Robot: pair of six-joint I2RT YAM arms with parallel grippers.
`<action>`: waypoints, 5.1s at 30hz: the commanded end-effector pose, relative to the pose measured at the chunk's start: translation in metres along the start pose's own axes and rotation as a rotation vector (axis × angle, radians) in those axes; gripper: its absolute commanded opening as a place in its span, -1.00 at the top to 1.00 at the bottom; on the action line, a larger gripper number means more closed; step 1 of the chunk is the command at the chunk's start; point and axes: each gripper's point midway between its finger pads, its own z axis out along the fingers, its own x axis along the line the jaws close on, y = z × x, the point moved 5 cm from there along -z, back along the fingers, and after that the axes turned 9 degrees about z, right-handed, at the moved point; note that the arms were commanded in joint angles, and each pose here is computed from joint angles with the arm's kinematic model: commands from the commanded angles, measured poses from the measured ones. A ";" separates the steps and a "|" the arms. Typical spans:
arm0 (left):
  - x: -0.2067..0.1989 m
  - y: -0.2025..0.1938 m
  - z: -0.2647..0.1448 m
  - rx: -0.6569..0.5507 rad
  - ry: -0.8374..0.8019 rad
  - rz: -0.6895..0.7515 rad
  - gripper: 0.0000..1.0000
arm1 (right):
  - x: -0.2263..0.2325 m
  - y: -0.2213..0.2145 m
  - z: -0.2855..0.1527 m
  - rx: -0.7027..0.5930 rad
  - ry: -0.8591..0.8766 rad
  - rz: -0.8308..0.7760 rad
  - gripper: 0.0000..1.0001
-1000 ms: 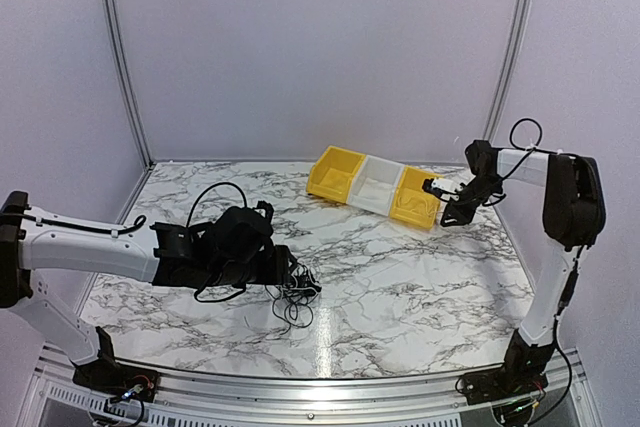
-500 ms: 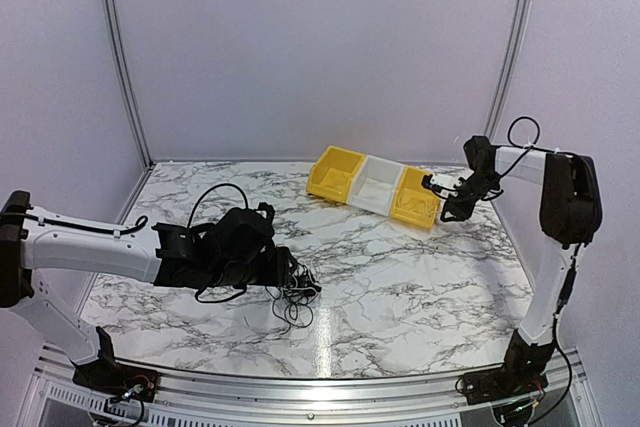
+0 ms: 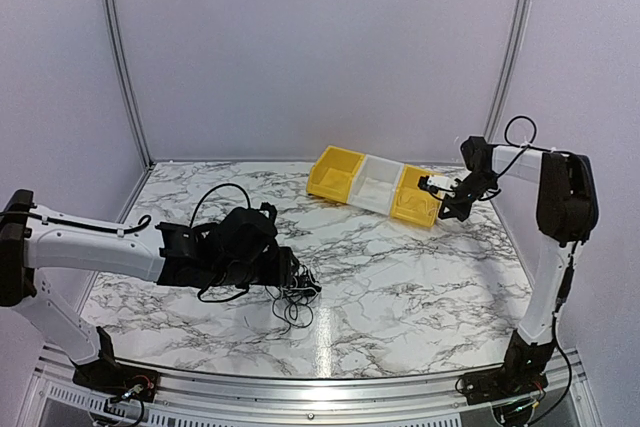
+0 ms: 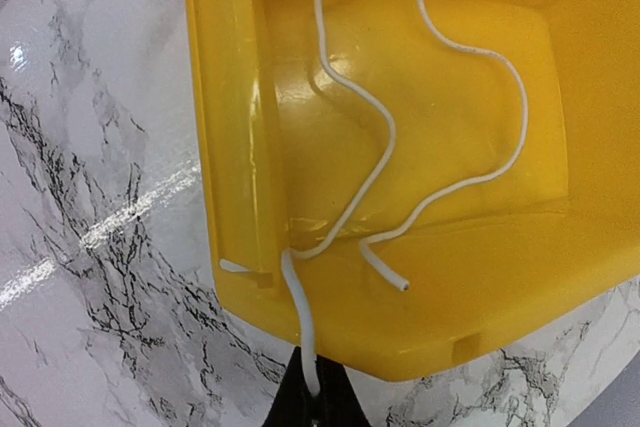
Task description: Untangle the cables
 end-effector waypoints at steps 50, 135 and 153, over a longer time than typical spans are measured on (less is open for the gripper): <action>0.014 0.025 -0.011 0.085 -0.131 0.044 -0.26 | 0.173 0.116 -0.132 -0.400 0.215 -0.178 0.38; 0.058 0.013 -0.028 0.042 -0.083 -0.158 0.16 | 0.334 0.199 0.025 -0.315 0.417 -0.645 0.68; 0.029 0.021 0.006 0.023 -0.247 -0.117 0.08 | 0.338 0.230 -0.050 -0.469 0.410 -0.634 1.00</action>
